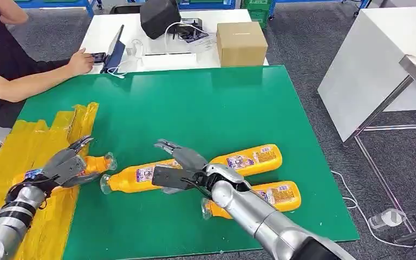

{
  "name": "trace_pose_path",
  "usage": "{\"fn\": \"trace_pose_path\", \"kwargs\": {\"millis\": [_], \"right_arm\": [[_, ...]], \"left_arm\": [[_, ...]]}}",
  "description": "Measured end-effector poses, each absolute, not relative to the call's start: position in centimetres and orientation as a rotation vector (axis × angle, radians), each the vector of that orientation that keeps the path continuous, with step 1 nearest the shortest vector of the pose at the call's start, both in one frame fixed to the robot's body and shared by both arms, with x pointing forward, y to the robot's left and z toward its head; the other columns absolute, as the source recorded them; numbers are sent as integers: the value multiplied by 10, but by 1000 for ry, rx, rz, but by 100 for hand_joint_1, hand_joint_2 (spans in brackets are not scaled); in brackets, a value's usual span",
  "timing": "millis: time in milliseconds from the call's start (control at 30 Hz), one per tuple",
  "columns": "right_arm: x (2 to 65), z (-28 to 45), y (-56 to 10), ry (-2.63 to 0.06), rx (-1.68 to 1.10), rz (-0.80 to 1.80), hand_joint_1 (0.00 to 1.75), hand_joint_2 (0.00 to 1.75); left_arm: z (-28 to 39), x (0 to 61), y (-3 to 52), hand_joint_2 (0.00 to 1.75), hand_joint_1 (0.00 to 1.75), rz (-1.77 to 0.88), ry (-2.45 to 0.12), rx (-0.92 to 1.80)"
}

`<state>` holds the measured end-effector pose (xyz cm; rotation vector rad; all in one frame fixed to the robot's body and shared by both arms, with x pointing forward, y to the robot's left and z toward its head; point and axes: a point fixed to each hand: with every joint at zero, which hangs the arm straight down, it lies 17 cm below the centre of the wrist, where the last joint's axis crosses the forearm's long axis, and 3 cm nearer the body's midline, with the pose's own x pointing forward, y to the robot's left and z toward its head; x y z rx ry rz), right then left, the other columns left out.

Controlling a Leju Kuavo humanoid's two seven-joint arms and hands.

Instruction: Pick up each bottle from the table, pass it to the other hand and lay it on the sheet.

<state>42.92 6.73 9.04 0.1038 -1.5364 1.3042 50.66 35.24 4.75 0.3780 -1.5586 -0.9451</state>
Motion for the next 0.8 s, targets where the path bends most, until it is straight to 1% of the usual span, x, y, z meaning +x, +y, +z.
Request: {"fn": "trace_pose_path", "kwargs": {"millis": [133, 300, 400, 533, 667, 800], "right_arm": [[427, 86, 74, -1519, 104, 1334, 0, 175], [417, 71, 88, -1464, 79, 1407, 0, 175], [412, 62, 93, -1441, 73, 1430, 0, 175], [410, 33, 83, -1336, -41, 1535, 0, 175], [410, 3, 64, -1206, -149, 1679, 0, 175], [414, -10, 50, -1149, -220, 1743, 0, 175]], "left_arm": [[56, 505, 352, 0, 0, -857, -1598, 317], [90, 510, 346, 0, 0, -632, -1728, 205], [99, 510, 339, 0, 0, -593, -1761, 169], [140, 506, 324, 0, 0, -388, -1897, -22], [182, 499, 296, 0, 0, -259, -2012, -255], [207, 495, 285, 0, 0, -196, -2080, -343]]}}
